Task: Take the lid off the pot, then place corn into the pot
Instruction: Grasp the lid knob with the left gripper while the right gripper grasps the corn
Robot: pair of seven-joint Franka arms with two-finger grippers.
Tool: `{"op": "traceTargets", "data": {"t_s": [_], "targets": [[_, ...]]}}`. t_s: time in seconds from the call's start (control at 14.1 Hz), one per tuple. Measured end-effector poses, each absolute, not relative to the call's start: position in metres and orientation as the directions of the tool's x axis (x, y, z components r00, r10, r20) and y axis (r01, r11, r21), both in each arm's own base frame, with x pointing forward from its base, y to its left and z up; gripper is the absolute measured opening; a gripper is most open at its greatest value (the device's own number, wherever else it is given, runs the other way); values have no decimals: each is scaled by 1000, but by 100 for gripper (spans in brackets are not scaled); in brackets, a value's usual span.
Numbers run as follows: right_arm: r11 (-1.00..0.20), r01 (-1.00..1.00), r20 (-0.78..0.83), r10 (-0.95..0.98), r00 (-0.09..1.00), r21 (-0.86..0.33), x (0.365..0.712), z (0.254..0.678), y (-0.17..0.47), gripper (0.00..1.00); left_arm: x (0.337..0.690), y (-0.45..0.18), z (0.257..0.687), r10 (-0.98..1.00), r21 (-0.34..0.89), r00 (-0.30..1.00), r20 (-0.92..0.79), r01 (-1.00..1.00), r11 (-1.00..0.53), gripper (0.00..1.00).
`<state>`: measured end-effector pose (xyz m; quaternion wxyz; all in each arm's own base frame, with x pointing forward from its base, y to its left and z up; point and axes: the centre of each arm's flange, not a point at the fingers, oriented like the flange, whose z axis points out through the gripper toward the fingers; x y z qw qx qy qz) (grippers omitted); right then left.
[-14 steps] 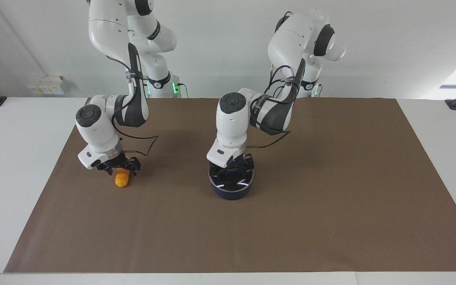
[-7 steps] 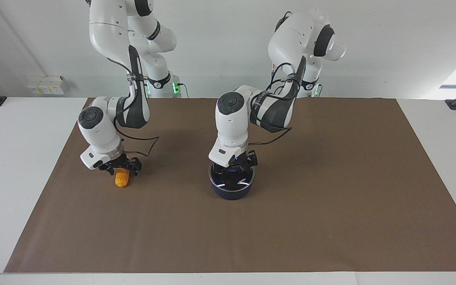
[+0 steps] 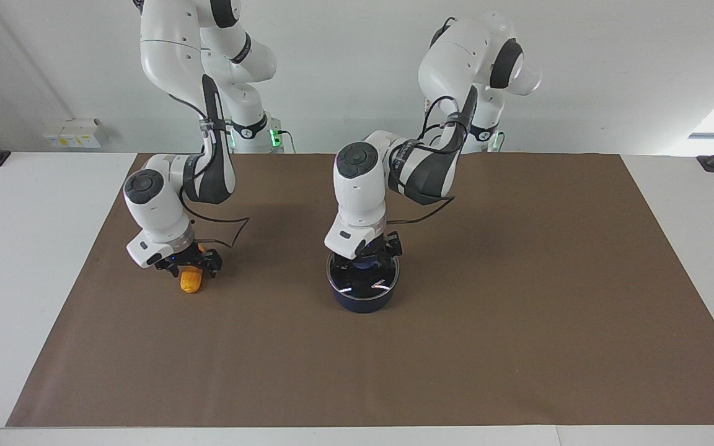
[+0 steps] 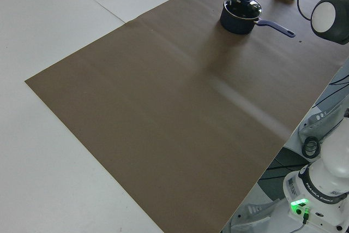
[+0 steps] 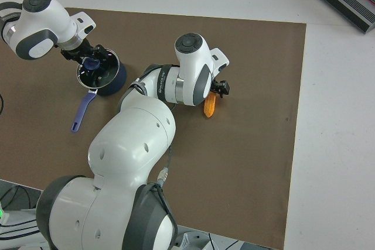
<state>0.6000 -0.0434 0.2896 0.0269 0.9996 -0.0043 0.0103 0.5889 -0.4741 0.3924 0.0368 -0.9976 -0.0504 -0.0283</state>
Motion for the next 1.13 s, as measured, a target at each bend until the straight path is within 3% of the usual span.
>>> {"op": "traceTargets", "data": {"t_s": [0.07,0.14,0.35,0.5,0.85,0.99,1.13], "targets": [[-998,-12,21,-11,1000,54,600,290,-46,99,588,-475,392,97,-72,994,59,101,-992,100],[-999,-8,20,-7,1000,54,600,290,-47,91,587,-475,393,96,-73,994,58,100,-992,100],[-998,12,19,13,1000,55,600,290,-48,55,586,-476,394,95,-78,994,52,99,-992,100],[-998,12,20,13,1000,55,600,290,-48,38,584,-477,395,93,-80,994,50,97,-992,100],[-998,13,20,14,1000,55,600,290,-48,38,582,-480,402,90,-73,994,57,94,-993,100],[-998,13,28,14,999,55,602,294,-48,38,581,-480,403,93,-71,994,59,97,-993,94],[-998,13,45,16,999,55,605,304,-47,38,580,-481,405,109,-69,992,61,113,-991,74]]}}
